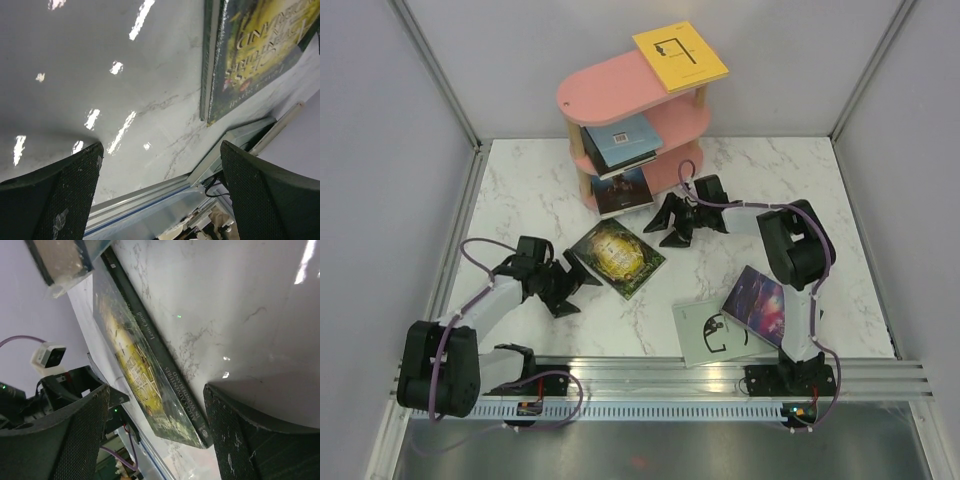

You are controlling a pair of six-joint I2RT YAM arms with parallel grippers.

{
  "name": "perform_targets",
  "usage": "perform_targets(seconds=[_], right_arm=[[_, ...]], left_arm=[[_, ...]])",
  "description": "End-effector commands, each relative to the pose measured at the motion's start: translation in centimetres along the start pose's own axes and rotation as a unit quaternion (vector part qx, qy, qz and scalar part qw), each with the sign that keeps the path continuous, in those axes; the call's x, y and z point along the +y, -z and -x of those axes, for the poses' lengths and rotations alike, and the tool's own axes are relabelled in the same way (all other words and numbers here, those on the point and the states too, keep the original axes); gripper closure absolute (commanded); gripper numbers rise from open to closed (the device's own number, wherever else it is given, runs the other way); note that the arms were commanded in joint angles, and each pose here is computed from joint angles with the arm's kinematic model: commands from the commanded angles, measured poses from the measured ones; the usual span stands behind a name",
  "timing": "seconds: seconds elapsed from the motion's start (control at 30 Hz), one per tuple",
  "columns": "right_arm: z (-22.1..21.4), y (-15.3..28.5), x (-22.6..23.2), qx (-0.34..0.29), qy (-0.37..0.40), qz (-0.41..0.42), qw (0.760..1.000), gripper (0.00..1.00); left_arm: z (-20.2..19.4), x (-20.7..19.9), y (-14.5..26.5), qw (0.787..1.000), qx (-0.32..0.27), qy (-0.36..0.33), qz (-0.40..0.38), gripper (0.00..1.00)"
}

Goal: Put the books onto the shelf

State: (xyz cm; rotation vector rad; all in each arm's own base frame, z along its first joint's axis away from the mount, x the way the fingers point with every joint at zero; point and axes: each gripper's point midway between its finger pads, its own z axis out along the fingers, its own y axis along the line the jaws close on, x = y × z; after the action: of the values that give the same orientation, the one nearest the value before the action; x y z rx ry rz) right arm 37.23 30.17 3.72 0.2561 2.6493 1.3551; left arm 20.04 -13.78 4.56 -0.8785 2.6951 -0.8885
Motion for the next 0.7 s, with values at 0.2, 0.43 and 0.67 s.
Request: perform_targets(seconds=[0.2, 0.43, 0.67], right_arm=[[-12.7, -4.3, -3.5, 0.085, -0.007, -0.027, 0.996, 0.20], [-15.4, -4.2, -0.9, 0.103, -0.025, 0.033, 0.994, 0.24], [-14.4, -3.8, 1.4, 0.082, -0.015, 0.054, 0.995, 0.34]], left_arm=[[1.5, 1.3, -5.0, 1.000, 0.000, 0.022, -0.019, 0.00], [-0.7, 3.0, -6.9, 0.996, 0.046, 0.063, -0.038, 0.00], [-1.8, 3.3, -5.9, 0.996, 0.046, 0.065, -0.045, 0.01]])
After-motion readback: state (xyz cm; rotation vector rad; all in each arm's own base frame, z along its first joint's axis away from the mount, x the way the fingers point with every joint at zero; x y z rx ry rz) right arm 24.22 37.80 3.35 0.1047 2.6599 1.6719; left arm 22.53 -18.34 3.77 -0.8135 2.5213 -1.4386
